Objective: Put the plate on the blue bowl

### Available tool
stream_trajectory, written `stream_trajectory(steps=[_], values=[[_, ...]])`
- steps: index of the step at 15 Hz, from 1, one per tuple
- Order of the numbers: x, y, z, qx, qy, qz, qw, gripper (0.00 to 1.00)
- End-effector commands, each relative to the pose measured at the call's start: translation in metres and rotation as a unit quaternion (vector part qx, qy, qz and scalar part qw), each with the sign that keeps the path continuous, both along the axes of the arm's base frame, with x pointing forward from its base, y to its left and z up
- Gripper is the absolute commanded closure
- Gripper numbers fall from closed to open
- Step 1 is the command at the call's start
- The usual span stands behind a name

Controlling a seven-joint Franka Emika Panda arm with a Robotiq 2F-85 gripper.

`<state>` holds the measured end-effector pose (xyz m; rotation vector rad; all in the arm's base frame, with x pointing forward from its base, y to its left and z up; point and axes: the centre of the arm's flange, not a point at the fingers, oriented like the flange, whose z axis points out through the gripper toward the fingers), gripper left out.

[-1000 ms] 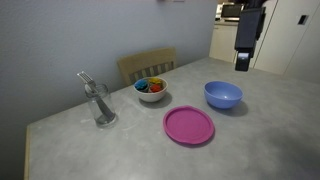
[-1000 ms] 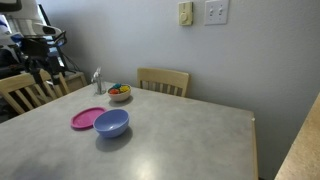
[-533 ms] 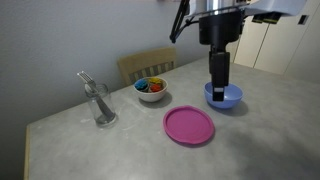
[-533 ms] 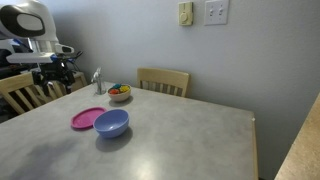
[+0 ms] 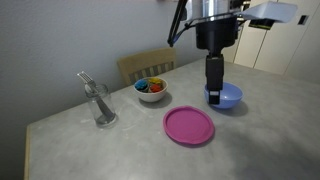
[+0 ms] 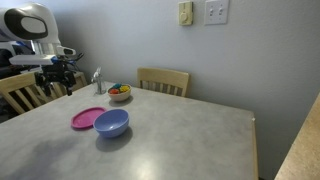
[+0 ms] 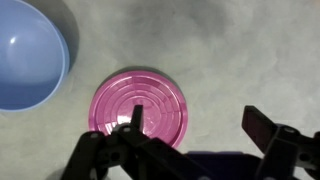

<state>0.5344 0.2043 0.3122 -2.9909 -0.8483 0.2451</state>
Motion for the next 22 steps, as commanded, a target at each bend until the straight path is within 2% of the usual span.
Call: stream_trajectory(steps=[1, 6, 8, 11, 12, 16, 19, 22], values=[[0.031, 0.008, -0.035, 0.005, 0.011, 0.008, 0.9999, 0.00], [0.062, 0.029, -0.076, 0.024, 0.042, 0.058, 0.9971, 0.00], [0.071, 0.042, -0.090, 0.031, 0.041, 0.069, 0.9963, 0.00], [0.072, 0.054, -0.106, 0.043, 0.030, 0.060, 0.9968, 0.00], [0.060, 0.046, -0.098, 0.036, 0.037, 0.059, 0.9969, 0.00], [0.062, 0.051, -0.103, 0.032, 0.038, 0.058, 0.9971, 0.00], [0.068, 0.059, -0.117, 0.032, 0.063, 0.023, 0.9972, 0.00], [0.068, 0.060, -0.136, 0.032, 0.087, 0.035, 0.9950, 0.00]])
